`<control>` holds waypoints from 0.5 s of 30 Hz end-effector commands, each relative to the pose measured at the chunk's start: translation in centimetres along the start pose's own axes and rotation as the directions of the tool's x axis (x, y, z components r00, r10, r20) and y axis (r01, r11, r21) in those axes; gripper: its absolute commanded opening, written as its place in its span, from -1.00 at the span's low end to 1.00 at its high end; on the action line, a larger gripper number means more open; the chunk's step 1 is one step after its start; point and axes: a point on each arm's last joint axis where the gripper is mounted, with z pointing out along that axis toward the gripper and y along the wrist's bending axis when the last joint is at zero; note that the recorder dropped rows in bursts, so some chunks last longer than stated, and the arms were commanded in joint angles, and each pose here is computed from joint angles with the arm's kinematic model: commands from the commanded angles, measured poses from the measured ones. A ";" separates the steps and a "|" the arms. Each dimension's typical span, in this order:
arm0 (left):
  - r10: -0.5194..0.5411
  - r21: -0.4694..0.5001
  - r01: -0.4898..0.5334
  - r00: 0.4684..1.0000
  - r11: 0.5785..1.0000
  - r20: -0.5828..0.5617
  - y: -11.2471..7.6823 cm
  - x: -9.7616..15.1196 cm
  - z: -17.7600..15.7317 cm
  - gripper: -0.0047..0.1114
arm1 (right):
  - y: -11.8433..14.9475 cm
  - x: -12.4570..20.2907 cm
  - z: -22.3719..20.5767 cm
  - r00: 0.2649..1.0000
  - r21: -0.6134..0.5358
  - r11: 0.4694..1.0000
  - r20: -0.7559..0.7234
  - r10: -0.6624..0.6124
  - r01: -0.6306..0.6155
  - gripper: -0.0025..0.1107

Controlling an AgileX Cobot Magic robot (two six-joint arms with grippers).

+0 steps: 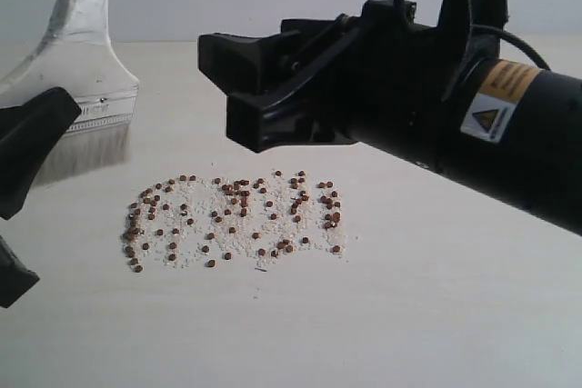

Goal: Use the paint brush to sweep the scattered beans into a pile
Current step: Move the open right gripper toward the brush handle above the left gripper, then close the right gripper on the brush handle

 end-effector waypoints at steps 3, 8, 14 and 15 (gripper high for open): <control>0.003 -0.050 -0.005 0.999 0.999 -0.045 0.6 1.1 0.2 -0.92 | 1.4 -0.1 1.7 0.980 -0.200 0.976 0.158 0.122 -0.089 0.24; 0.002 -0.053 -0.006 0.998 0.999 -0.064 0.7 1.5 0.3 -0.92 | 1.3 1.5 3.4 0.972 -0.229 0.960 0.138 0.192 -0.158 0.27; 0.007 -0.040 -0.010 0.998 0.999 -0.065 0.5 1.5 0.3 -0.92 | 1.4 1.5 5.0 0.969 -0.229 0.957 0.127 0.210 -0.177 0.35; 0.007 -0.040 -0.010 0.998 0.999 -0.065 0.5 1.5 0.3 -0.92 | 1.5 1.4 5.2 0.969 -0.230 0.957 0.130 0.210 -0.177 0.35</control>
